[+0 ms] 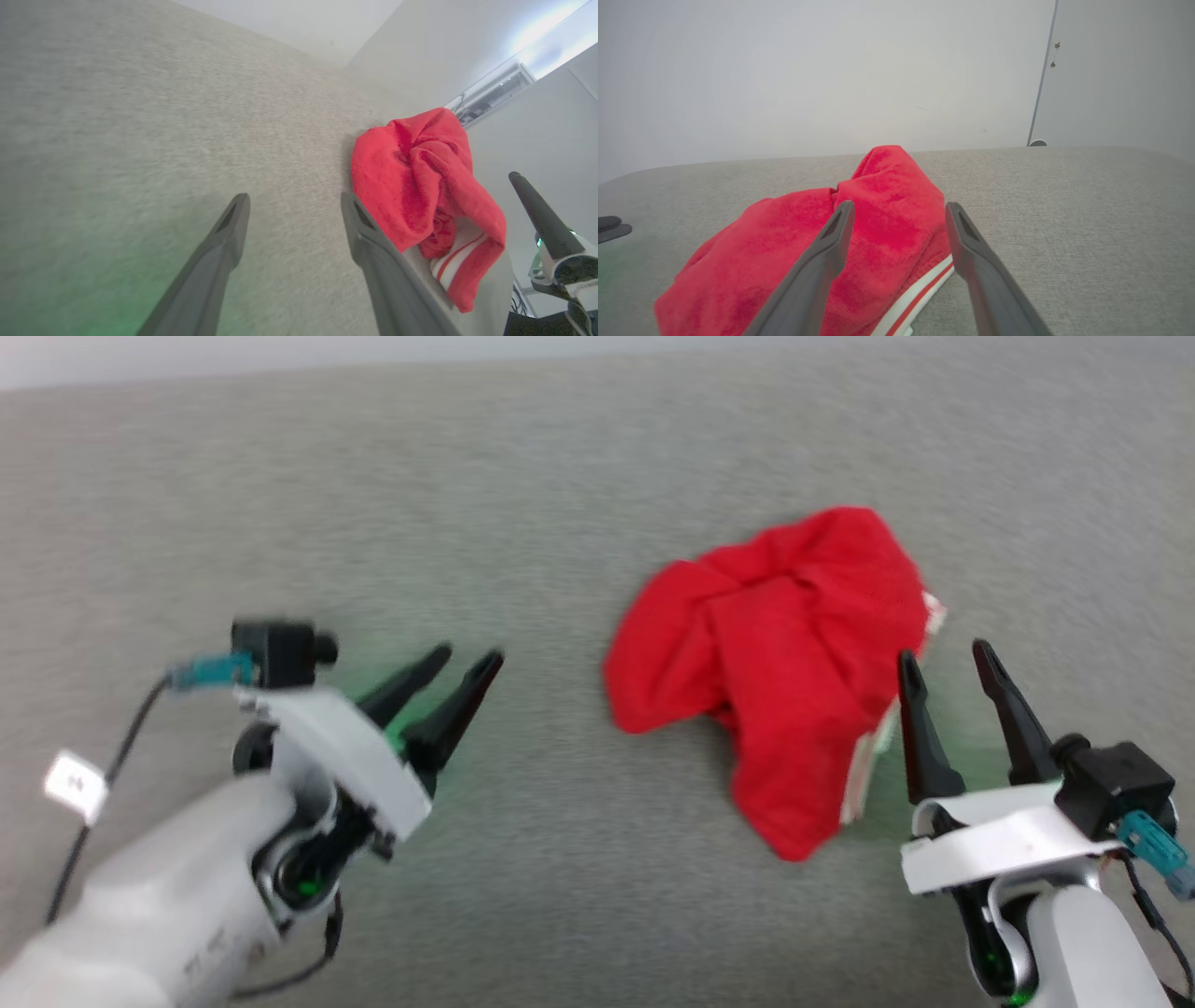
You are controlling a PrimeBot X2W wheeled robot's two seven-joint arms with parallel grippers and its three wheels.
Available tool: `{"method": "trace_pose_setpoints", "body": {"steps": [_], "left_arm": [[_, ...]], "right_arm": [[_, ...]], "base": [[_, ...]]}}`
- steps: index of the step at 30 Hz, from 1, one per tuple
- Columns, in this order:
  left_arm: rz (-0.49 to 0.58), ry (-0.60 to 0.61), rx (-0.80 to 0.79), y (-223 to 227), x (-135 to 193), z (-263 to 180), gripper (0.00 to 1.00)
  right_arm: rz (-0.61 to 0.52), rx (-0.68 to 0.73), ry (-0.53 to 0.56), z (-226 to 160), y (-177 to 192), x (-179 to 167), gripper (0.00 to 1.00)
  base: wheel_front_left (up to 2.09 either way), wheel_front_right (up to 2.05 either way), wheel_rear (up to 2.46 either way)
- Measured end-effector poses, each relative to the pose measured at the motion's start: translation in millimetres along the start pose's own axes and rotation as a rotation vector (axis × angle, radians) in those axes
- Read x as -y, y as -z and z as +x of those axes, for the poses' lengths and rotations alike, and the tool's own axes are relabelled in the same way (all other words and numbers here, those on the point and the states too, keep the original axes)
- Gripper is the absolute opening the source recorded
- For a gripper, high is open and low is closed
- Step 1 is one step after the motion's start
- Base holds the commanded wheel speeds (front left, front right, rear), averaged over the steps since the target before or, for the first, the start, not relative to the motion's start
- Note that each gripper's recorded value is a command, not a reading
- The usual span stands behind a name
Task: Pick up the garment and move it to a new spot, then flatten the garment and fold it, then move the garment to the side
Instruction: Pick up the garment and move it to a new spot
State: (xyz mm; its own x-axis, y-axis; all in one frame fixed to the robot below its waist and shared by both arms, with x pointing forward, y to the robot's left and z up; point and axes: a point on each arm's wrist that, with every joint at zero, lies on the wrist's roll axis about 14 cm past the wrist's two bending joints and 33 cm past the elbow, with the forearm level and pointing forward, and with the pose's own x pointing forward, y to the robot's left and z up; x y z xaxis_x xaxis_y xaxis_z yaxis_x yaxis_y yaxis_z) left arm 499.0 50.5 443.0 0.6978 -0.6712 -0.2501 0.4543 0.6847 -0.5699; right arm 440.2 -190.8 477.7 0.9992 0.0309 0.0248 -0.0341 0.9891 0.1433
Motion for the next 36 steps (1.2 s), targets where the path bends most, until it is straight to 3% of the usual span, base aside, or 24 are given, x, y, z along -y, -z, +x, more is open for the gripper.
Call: {"method": "trace_pose_setpoints", "body": {"steps": [8,13,22,36], "left_arm": [[-0.127,-0.237,0.145,4,-49,-81,1.0],[-0.12,-0.362,0.237,7,-69,-136,1.0],[0.119,-0.518,0.358,-5,-79,-209,1.0],[0.411,-0.597,0.504,-28,-47,-238,1.0]], "right_arm": [[-0.017,-0.044,-0.057,-2,17,-20,1.0],[-0.023,-0.053,-0.08,-8,18,-25,1.0],[-0.038,-0.005,-0.077,-20,-4,-18,1.0],[-0.026,0.06,-0.069,-31,-30,-13,1.0]], "base": [[0.0,0.0,0.0],[0.0,0.0,0.0],[0.0,0.0,0.0],[0.0,0.0,0.0]]}}
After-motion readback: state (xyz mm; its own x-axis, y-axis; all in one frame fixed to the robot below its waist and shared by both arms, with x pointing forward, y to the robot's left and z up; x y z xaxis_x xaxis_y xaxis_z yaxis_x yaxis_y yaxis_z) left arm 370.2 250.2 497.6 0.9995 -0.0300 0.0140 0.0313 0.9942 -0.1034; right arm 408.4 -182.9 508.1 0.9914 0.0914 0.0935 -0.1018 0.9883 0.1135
